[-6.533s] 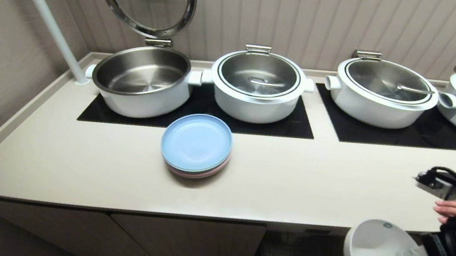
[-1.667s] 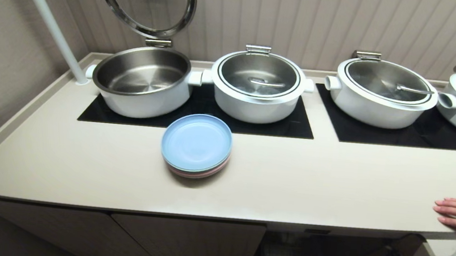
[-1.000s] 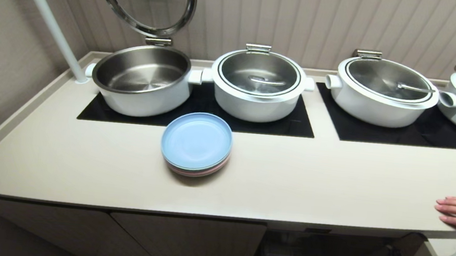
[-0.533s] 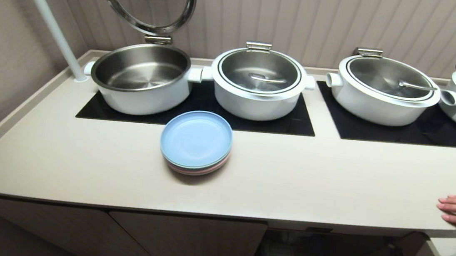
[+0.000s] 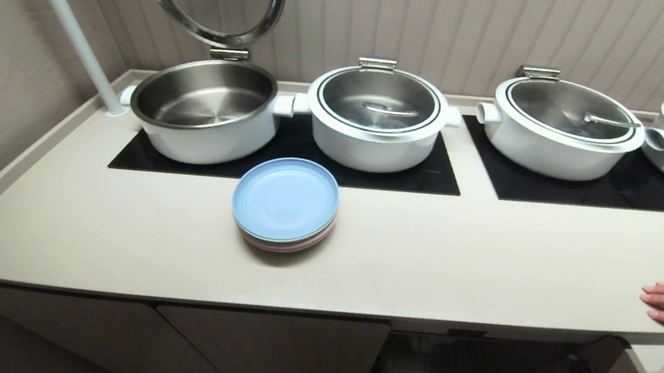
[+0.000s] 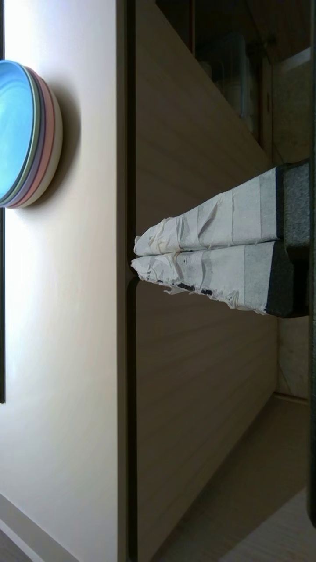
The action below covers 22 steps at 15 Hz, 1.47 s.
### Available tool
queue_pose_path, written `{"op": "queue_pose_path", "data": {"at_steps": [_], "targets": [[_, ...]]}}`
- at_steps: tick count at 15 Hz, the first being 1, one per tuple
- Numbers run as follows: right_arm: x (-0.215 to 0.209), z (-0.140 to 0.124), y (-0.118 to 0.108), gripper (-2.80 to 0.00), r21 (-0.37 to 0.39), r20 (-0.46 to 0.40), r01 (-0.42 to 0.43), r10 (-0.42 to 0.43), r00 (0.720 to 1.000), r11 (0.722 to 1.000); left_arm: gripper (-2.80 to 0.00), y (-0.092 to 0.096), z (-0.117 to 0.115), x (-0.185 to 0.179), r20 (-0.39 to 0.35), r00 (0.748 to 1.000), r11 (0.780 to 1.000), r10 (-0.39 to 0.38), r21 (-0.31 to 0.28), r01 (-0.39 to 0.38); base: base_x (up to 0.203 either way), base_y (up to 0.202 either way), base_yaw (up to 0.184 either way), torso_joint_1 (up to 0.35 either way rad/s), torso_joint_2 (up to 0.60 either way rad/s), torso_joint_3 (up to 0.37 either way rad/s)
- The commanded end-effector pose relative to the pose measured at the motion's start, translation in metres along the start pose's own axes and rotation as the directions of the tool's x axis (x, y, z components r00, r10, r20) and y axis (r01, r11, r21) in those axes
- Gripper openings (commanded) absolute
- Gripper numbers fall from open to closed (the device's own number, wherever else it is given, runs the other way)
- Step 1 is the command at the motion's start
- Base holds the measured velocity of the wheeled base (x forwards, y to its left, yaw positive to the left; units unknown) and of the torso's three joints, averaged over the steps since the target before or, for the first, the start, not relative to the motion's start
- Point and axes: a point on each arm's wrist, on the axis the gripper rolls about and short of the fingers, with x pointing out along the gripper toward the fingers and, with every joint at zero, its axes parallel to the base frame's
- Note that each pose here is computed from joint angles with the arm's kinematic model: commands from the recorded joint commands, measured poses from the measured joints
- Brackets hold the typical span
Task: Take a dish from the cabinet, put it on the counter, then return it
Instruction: Put it back into the cabinet
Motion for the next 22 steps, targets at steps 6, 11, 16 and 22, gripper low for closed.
{"op": "queue_pose_path", "data": {"at_steps": [6, 11, 16, 22], "targets": [[0.0000, -0.0002, 0.0000, -2.80, 0.002, -0.006, -0.001, 0.001, 1.000, 1.000, -2.80, 0.0000, 0.0000, 0.0000, 0.000, 1.000, 1.000, 0.001, -0.001, -0.001, 0.000, 0.000, 0.000, -0.068, 0.14, 0.076], [-0.0001, -0.0010, 0.0002, -2.80, 0.001, -0.007, -0.003, 0.003, 1.000, 1.000, -2.80, 0.0000, 0.0000, 0.0000, 0.000, 1.000, 1.000, 0.001, -0.001, -0.001, 0.000, 0.000, 0.000, -0.078, 0.16, 0.083], [-0.0004, -0.0008, 0.0002, -2.80, 0.000, -0.005, -0.003, 0.003, 1.000, 1.000, -2.80, 0.0000, 0.0000, 0.0000, 0.000, 1.000, 1.000, -0.001, -0.001, 0.001, 0.000, 0.000, 0.000, -0.097, 0.20, 0.098], [0.0000, -0.0014, 0.0001, -2.80, 0.001, -0.007, -0.003, 0.003, 1.000, 1.000, -2.80, 0.0000, 0.0000, 0.0000, 0.000, 1.000, 1.000, 0.001, -0.001, -0.001, 0.000, 0.000, 0.000, -0.126, 0.26, 0.138]]}}
